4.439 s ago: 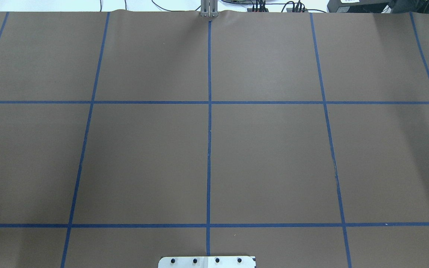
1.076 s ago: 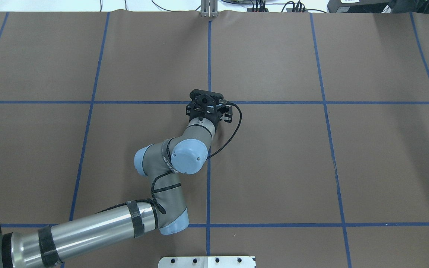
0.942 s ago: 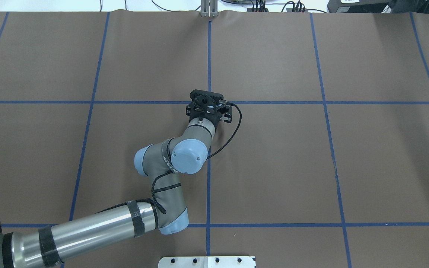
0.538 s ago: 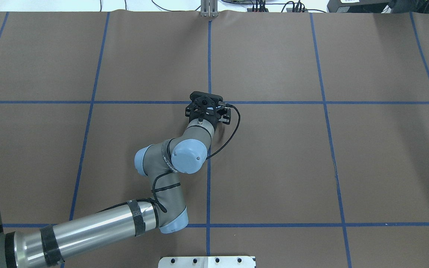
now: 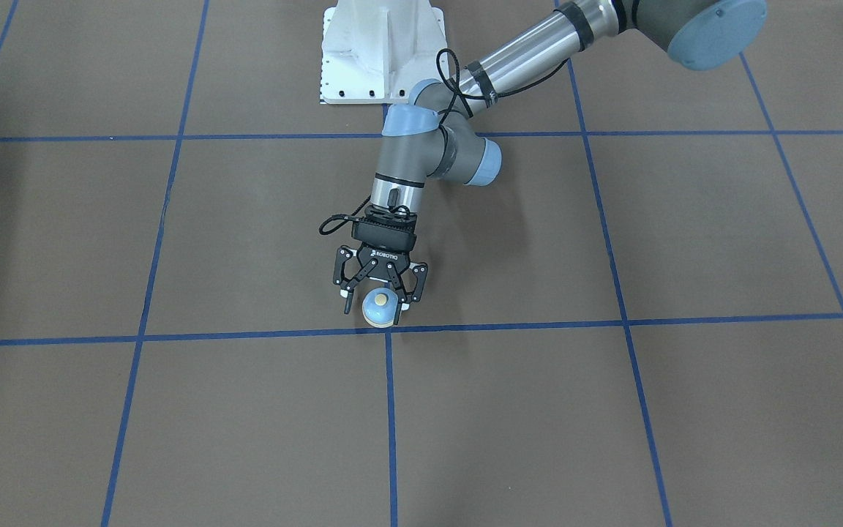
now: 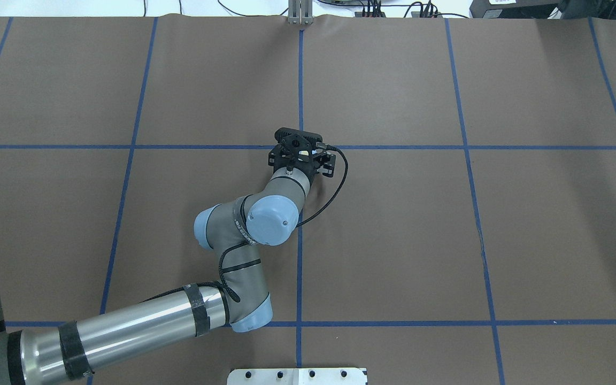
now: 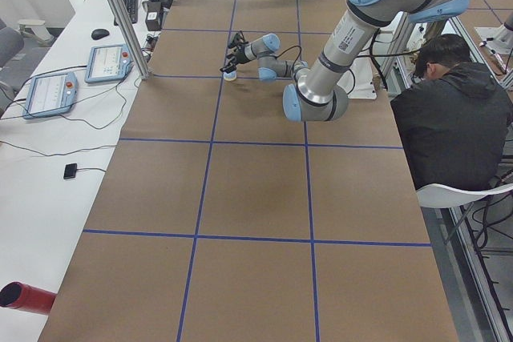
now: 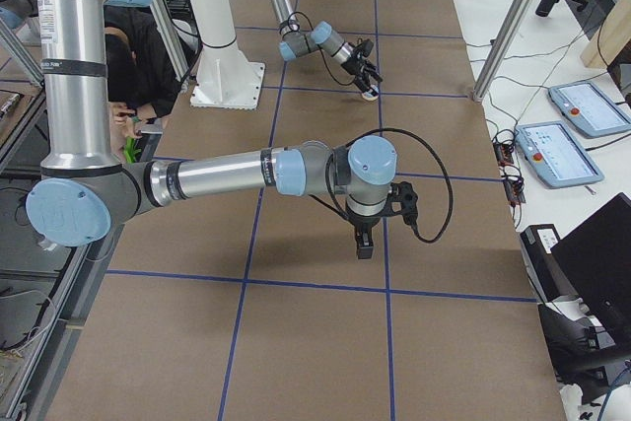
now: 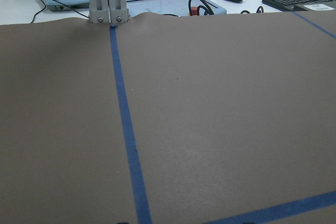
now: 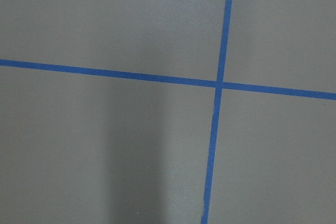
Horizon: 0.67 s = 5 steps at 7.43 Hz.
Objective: Place and press bell with both arms
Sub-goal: 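Lower the bell onto the center grid crossing and open the left gripper, then withdraw the left gripper from the bell while the right gripper approaches it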
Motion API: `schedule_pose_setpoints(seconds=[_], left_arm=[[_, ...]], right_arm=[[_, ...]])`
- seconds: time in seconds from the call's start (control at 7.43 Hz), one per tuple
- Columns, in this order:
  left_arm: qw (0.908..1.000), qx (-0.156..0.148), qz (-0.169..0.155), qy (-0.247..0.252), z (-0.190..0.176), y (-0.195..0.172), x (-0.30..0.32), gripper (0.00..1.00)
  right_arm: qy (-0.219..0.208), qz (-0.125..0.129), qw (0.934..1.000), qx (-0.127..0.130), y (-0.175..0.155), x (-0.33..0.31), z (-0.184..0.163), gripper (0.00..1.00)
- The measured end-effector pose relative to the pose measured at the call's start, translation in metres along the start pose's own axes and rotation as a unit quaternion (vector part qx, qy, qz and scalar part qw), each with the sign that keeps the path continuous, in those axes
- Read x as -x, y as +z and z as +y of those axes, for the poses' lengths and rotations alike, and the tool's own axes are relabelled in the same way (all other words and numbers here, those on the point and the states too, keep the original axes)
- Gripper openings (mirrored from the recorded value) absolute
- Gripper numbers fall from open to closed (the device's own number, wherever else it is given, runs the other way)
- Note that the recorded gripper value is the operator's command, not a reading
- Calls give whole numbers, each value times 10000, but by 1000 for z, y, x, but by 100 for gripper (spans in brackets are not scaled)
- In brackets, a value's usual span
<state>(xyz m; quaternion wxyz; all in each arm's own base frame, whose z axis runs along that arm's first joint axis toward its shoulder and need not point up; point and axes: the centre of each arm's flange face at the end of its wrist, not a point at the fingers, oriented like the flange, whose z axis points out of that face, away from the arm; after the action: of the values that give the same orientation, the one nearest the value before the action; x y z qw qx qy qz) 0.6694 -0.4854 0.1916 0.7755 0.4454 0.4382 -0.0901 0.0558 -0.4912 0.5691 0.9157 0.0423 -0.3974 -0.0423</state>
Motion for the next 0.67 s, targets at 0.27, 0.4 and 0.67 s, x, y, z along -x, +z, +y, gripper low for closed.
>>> schedule_pose_setpoints(seconds=[0.27,0.4,0.67], left_arm=[[9993,356,-99,25,-51,10,25,100],[9967,762,-272,93,-83,19,51,100],[9868,1408,-691,400,-118,36,148,100]], right_arm=[[-89,-3,9999,-57,-7,15,-21,100],[-103,-17,9999,-61,-6,37,-42,100],[20,-21,10000,-48,3,127,-105,100]])
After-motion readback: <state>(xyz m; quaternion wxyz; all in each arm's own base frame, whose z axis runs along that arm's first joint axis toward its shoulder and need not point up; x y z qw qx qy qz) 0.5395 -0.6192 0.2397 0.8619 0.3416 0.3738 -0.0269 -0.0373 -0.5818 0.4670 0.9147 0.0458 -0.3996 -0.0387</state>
